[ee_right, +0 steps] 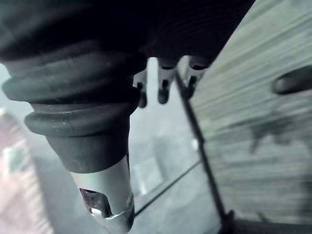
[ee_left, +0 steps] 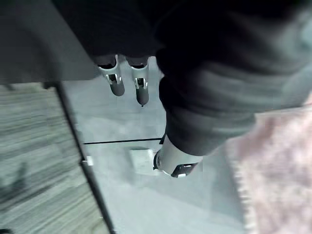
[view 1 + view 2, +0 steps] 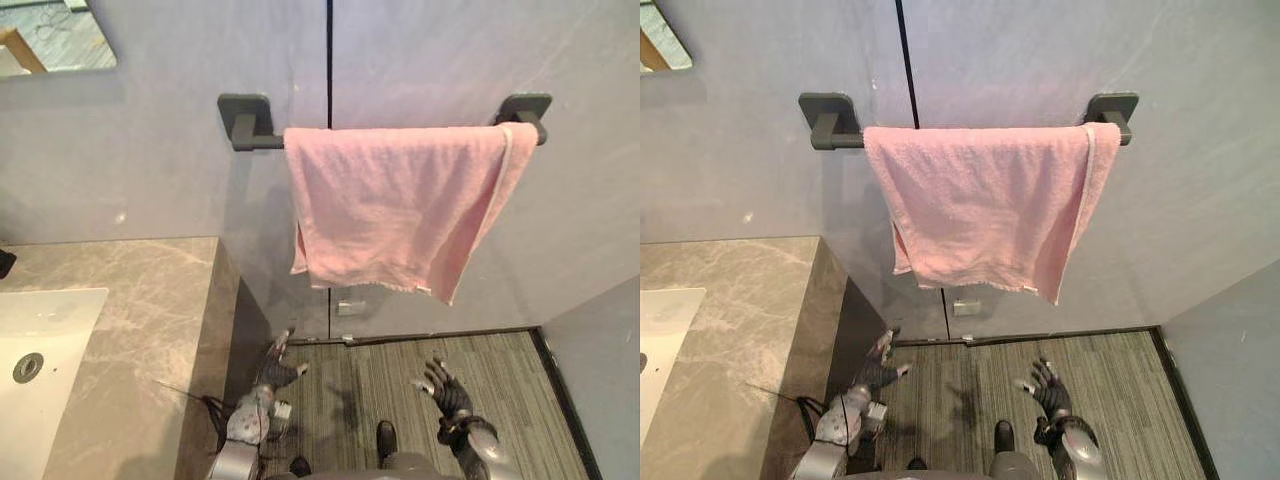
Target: Organize washtable
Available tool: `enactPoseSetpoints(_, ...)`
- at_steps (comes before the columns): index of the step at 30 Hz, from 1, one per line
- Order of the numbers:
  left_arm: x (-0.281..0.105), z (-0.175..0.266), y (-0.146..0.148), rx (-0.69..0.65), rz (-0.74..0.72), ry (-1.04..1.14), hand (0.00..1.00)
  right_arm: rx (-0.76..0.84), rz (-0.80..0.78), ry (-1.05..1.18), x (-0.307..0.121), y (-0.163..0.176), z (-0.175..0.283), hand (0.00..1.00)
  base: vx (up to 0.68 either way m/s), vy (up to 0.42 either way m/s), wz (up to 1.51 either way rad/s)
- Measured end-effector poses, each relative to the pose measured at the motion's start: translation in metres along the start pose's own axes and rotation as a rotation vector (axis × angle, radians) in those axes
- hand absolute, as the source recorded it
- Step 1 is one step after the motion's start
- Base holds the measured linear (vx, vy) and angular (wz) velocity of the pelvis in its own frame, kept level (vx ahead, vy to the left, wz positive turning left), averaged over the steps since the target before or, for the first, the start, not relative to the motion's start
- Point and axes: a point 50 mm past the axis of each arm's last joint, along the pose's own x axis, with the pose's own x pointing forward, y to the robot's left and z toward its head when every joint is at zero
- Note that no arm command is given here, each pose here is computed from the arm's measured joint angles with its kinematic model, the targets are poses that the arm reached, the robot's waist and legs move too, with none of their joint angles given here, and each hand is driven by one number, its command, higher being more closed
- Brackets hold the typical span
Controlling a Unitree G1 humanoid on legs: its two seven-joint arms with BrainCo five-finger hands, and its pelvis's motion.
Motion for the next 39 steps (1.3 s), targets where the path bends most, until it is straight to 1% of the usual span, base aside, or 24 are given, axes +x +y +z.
enactPoseSetpoints(2,-0.004,-0.025,0.006,0.008,0.041,0.113,0.0,-0.008,-0.048,0.101,-0.003,-0.003,-0.022,0.0,-0.1,-0.017,-0.28)
enactPoseSetpoints(5,-0.012,-0.048,0.014,0.005,0.12,0.22,0.0,-0.024,-0.084,0.167,-0.002,-0.003,-0.034,0.0,-0.14,-0.012,-0.45)
enactPoseSetpoints(8,-0.01,-0.052,0.015,0.024,0.142,0.244,0.0,-0.026,-0.106,0.168,-0.002,-0.005,-0.033,0.0,-0.18,-0.015,-0.03)
enactPoseSetpoints(10,-0.008,-0.053,0.013,0.013,0.151,0.256,0.0,-0.025,-0.115,0.168,-0.001,-0.006,-0.032,0.0,-0.15,-0.003,0.04)
enactPoseSetpoints(15,-0.02,-0.077,0.015,-0.005,0.178,0.371,0.0,-0.004,-0.139,0.227,-0.01,-0.005,-0.052,0.0,-0.06,-0.137,0.55)
enactPoseSetpoints(16,-0.023,-0.081,0.021,-0.012,0.202,0.387,0.0,-0.002,-0.132,0.245,-0.01,-0.001,-0.056,0.0,-0.03,-0.319,0.55)
enactPoseSetpoints(19,-0.022,-0.082,0.026,-0.06,0.251,0.397,0.0,-0.056,-0.112,0.254,-0.002,0.001,-0.049,0.0,-0.08,-0.363,0.35)
enactPoseSetpoints(20,-0.02,-0.082,0.022,-0.083,0.246,0.407,0.0,-0.077,-0.116,0.233,0.002,-0.003,-0.04,0.0,-0.14,-0.341,0.56)
enactPoseSetpoints(23,-0.021,-0.085,0.02,-0.126,0.255,0.425,0.0,-0.131,-0.122,0.245,0.003,-0.009,-0.038,0.0,-0.19,-0.304,0.94)
enactPoseSetpoints(26,-0.017,-0.081,0.025,-0.156,0.28,0.413,0.0,-0.148,-0.111,0.209,0.013,-0.004,-0.023,0.0,-0.23,-0.267,0.73)
enactPoseSetpoints(27,-0.019,-0.082,0.025,-0.163,0.281,0.419,0.0,-0.154,-0.123,0.183,0.016,-0.005,-0.016,0.0,-0.2,-0.212,0.63)
enactPoseSetpoints(30,-0.018,-0.081,0.016,-0.188,0.271,0.42,0.0,-0.168,-0.152,0.185,0.014,-0.014,-0.015,0.0,-0.16,-0.06,0.78)
enactPoseSetpoints(34,-0.016,-0.08,0.014,-0.203,0.271,0.417,0.0,-0.11,-0.216,0.208,0.006,-0.028,-0.025,0.0,-0.19,0.081,1.15)
enactPoseSetpoints(35,-0.017,-0.081,0.014,-0.205,0.275,0.419,0.0,-0.076,-0.226,0.212,0.005,-0.027,-0.026,0.0,-0.13,0.087,1.12)
enactPoseSetpoints(37,-0.018,-0.081,0.018,-0.189,0.277,0.415,0.0,-0.066,-0.229,0.241,0.001,-0.027,-0.036,0.0,-0.18,0.097,1.21)
enactPoseSetpoints(39,-0.018,-0.081,0.021,-0.184,0.281,0.418,0.0,-0.036,-0.242,0.24,0.002,-0.026,-0.036,0.0,-0.15,0.144,1.13)
